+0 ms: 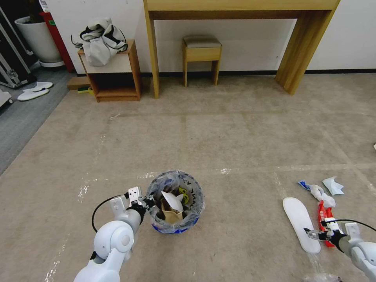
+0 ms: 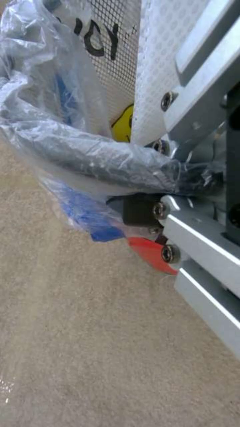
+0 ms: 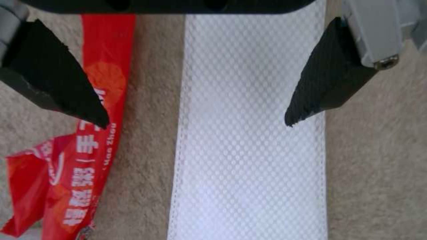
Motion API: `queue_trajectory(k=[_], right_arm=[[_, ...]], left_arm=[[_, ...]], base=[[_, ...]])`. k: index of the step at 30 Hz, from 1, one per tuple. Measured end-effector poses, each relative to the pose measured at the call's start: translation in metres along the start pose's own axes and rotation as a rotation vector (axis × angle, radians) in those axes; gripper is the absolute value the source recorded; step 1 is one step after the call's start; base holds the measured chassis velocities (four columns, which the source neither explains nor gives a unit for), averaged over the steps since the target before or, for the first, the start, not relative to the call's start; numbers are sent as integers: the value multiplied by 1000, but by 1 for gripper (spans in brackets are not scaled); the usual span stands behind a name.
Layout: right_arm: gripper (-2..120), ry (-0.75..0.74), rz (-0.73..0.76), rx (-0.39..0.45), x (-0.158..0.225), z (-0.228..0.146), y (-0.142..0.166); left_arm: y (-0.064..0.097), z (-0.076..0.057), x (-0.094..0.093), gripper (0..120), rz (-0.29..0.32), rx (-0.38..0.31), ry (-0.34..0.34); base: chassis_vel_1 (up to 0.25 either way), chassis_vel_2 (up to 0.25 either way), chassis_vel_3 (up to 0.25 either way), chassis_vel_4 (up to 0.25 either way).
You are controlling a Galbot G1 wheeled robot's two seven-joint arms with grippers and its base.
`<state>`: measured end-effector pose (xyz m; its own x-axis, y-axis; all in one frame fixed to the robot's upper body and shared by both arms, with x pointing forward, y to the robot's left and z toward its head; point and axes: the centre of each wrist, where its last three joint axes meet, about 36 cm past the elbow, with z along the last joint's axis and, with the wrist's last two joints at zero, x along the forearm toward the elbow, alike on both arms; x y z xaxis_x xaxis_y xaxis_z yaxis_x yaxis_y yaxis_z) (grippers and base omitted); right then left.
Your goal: Pick up the trash bin and place the garbage on the floor into it.
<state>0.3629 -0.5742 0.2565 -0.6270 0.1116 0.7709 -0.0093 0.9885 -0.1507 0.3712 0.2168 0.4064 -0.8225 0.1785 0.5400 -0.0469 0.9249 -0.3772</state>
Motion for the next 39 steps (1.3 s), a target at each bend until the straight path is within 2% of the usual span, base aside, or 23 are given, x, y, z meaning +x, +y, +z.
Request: queue_trajectory(k=[13, 39], right_arm=[[100, 44, 11, -33, -20, 4, 0], [100, 82, -44, -14, -34, 4, 18]], left_arm=[[0, 0, -4, 1, 1, 8, 3], [-2, 0, -11, 1, 4, 24, 2]], base=[[0, 0, 0, 0], [0, 0, 0, 0]])
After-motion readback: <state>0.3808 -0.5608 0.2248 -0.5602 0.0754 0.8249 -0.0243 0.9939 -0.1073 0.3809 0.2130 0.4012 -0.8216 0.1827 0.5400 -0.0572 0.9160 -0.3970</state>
